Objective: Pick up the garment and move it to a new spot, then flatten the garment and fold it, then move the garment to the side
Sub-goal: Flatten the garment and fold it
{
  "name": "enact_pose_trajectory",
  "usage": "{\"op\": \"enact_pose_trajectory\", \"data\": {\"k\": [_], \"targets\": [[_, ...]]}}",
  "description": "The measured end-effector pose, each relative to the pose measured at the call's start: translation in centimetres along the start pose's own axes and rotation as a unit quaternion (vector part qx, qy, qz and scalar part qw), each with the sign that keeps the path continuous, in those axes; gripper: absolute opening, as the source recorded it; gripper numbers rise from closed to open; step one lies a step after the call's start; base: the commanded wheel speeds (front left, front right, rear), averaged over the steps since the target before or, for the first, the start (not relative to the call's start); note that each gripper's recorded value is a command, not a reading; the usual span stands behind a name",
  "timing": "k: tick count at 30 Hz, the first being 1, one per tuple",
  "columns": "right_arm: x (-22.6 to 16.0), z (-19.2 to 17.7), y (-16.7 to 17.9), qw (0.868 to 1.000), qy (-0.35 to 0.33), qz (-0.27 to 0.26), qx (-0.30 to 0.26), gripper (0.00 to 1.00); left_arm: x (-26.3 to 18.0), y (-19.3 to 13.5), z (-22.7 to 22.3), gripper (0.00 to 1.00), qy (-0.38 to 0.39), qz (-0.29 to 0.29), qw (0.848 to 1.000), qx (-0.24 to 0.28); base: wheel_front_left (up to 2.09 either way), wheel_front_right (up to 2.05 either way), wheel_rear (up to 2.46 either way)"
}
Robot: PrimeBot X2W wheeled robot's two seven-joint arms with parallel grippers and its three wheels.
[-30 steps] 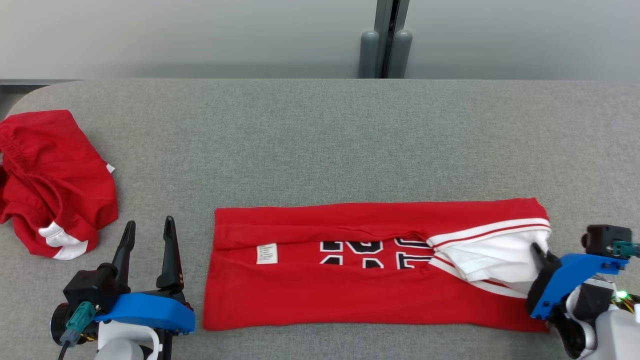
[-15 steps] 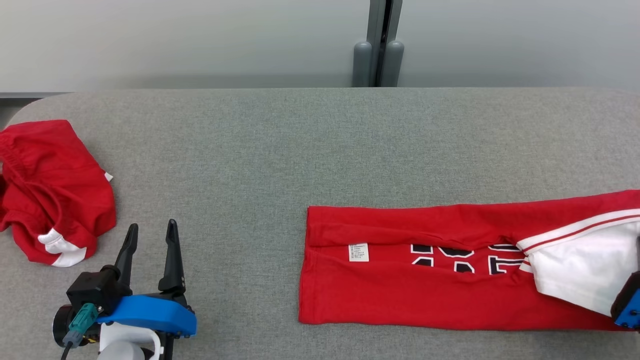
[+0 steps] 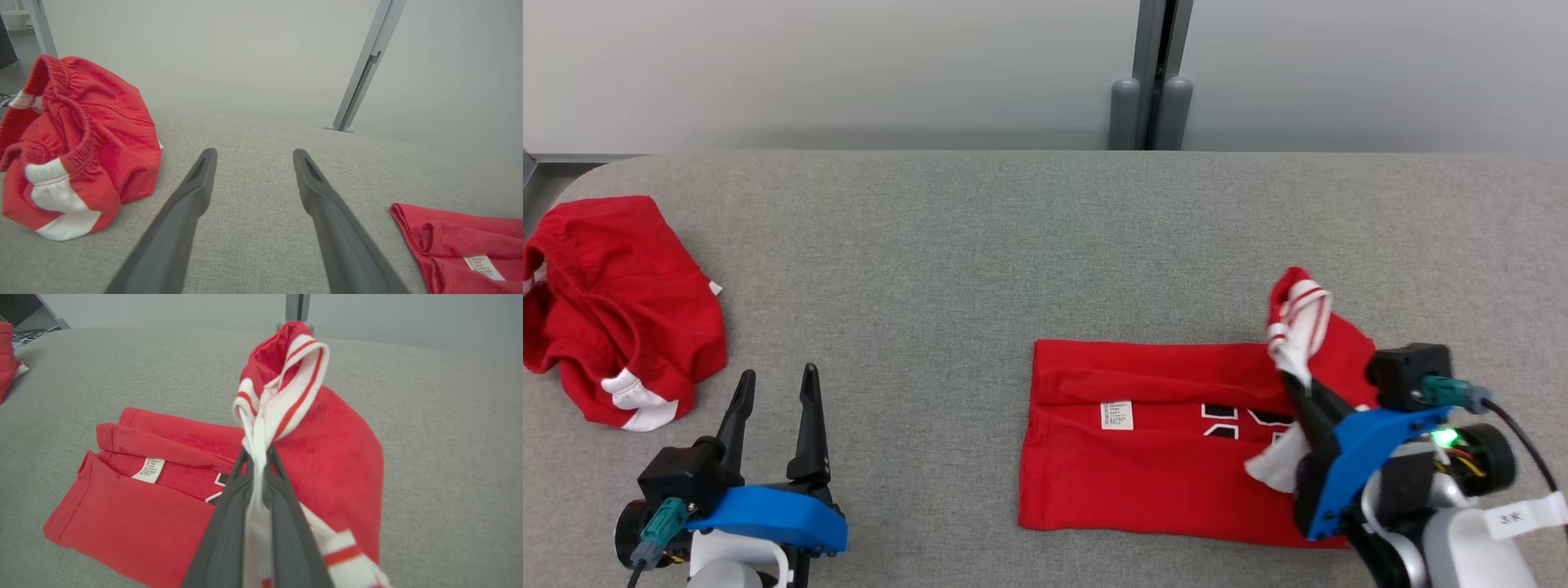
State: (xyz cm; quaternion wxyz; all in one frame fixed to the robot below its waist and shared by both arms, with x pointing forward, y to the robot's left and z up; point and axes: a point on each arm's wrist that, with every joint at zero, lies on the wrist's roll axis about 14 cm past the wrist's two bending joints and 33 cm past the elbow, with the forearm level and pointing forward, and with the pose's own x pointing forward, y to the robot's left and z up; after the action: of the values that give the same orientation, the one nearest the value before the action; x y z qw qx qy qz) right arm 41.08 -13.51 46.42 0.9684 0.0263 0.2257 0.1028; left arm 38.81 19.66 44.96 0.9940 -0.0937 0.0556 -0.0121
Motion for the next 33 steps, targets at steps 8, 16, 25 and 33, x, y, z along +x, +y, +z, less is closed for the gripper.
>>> {"op": "enact_pose_trajectory", "data": {"k": [8, 16, 25, 33], "targets": [[3.4, -1.5, 8.3, 0.991, 0.035, 0.129, -0.006, 0.0, 0.0, 0.2, -0.1, 1.0, 0.002, 0.0, 1.0, 0.0, 0.0, 0.0, 0.0], [5.4, -2.9, 13.2, 0.977, 0.07, 0.2, -0.028, 0.0, 0.0, 0.8, -0.2, 1.0, 0.004, 0.01, 1.0, 0.002, 0.0, 0.0, 0.0], [5.8, -4.5, 15.3, 0.967, 0.098, 0.234, -0.009, 1.0, -0.1, 1.0, -0.3, 1.0, 0.006, 0.013, 1.0, -0.001, 0.0, 0.0, 0.0], [5.2, -1.5, 17.3, 0.96, 0.044, 0.27, 0.065, 1.0, 0.0, 0.9, -0.1, 1.0, 0.002, 0.011, 1.0, 0.0, 0.0, 0.0, 0.0]]}}
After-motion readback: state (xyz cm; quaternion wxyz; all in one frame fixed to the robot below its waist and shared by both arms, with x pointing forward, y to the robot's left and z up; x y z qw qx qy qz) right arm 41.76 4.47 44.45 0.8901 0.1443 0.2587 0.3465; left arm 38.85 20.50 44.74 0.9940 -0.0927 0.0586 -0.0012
